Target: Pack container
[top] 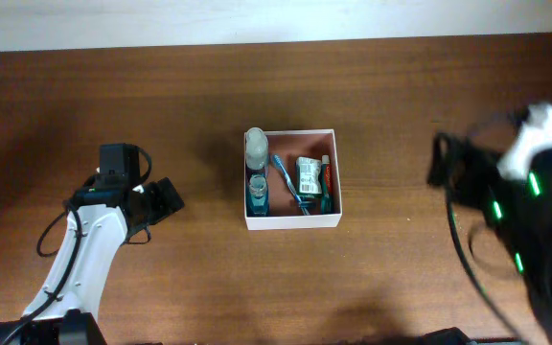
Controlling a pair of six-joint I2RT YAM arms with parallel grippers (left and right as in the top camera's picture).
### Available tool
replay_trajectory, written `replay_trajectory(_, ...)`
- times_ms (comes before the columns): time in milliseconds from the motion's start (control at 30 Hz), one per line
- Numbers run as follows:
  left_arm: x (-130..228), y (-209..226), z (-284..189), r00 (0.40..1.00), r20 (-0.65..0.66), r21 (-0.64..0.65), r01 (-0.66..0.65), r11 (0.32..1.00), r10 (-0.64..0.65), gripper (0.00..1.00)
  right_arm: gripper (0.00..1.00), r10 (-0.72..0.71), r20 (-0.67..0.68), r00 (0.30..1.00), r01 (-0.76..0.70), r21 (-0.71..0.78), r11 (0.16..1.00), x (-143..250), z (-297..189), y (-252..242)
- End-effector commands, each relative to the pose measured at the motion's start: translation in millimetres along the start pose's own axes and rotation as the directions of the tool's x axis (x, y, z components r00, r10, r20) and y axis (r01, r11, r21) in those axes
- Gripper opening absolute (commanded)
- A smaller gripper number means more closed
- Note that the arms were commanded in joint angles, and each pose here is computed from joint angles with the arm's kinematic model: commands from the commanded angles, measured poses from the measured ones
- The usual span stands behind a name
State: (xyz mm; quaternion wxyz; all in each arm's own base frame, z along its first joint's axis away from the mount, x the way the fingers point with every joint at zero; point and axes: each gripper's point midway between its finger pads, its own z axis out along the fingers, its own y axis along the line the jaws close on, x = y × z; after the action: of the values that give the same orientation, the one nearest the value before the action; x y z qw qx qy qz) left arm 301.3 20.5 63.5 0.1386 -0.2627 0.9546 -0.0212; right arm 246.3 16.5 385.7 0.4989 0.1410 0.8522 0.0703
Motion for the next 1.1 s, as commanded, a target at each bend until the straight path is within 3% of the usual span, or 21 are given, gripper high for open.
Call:
replay_trajectory(0, -1, 2, 2, 1.000, -0.002, -0.010, 0.001, 1.000, -0.001, 1.00, 0.98, 0.015, 0.031, 0.999, -0.016, 0.006, 1.000, 28, -20, -21)
replay_trajectory(267, -1, 2, 2, 1.000, -0.002, -0.010, 0.001, 1.000, -0.001, 1.00, 0.98, 0.077, 0.262, 0.962, -0.079, -0.004, 0.997, 70, -55, -64)
replay_trajectory(433, -1, 2, 2, 1.000, -0.002, -0.010, 0.001, 1.000, -0.001, 1.00, 0.98, 0.103, 0.327, 0.939, -0.115, 0.018, 0.993, 91, -52, -82)
replay_trajectory(1067, -1, 2, 2, 1.000, -0.002, -0.010, 0.001, 1.000, -0.001, 1.00, 0.98, 0.160, 0.498, 0.852, -0.104, -0.138, 0.985, 120, 48, -72)
